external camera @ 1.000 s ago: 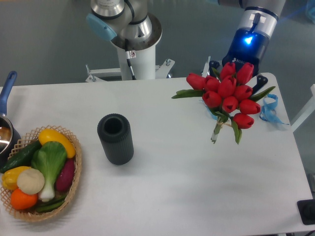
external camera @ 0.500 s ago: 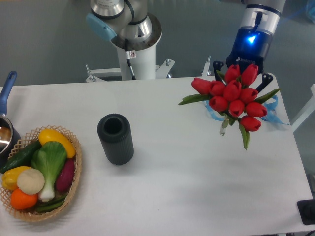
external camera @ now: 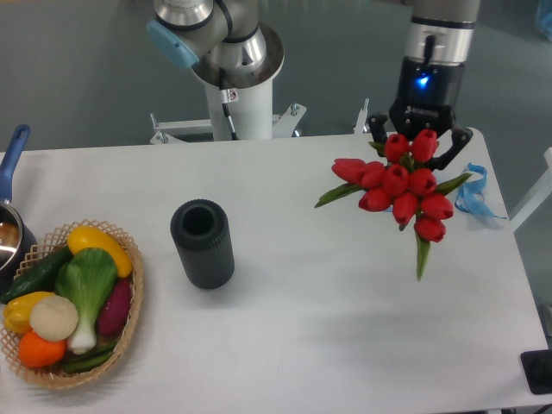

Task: Place the flowers on the table
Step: 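Carry the tulip bouquet away from the ribbon and lower it to the table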

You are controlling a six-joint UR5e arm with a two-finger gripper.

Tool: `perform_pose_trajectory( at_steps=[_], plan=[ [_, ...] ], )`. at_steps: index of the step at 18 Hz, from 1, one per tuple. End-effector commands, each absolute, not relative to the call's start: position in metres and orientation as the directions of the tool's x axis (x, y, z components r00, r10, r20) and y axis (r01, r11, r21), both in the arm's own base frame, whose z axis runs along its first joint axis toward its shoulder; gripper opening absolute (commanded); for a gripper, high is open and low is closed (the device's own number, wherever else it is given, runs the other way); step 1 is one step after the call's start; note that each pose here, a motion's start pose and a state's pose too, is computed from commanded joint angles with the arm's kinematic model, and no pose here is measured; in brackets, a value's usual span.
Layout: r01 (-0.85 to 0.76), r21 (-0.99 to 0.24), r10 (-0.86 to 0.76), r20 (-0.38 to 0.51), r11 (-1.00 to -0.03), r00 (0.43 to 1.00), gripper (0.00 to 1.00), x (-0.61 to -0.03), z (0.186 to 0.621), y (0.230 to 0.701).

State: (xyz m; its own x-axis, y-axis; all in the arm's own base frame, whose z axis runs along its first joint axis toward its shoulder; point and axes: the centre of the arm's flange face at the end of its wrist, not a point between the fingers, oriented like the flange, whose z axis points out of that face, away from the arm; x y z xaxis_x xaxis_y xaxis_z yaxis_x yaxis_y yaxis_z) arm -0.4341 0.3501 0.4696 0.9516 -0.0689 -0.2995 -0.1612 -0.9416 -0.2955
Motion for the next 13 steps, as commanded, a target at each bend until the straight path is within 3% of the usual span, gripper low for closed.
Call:
perform_pose_trajectory(
  at_steps=[6,13],
  plan=[
    [-0.172,0.019,-0.170,-0.292,-0.985,0.941,0.36,-0.425,0.406,0.385],
    [-0.172,0.079,-0.185,-0.207,-0.982,0.961,0.37,-0.452,0.331,0.429]
  ],
)
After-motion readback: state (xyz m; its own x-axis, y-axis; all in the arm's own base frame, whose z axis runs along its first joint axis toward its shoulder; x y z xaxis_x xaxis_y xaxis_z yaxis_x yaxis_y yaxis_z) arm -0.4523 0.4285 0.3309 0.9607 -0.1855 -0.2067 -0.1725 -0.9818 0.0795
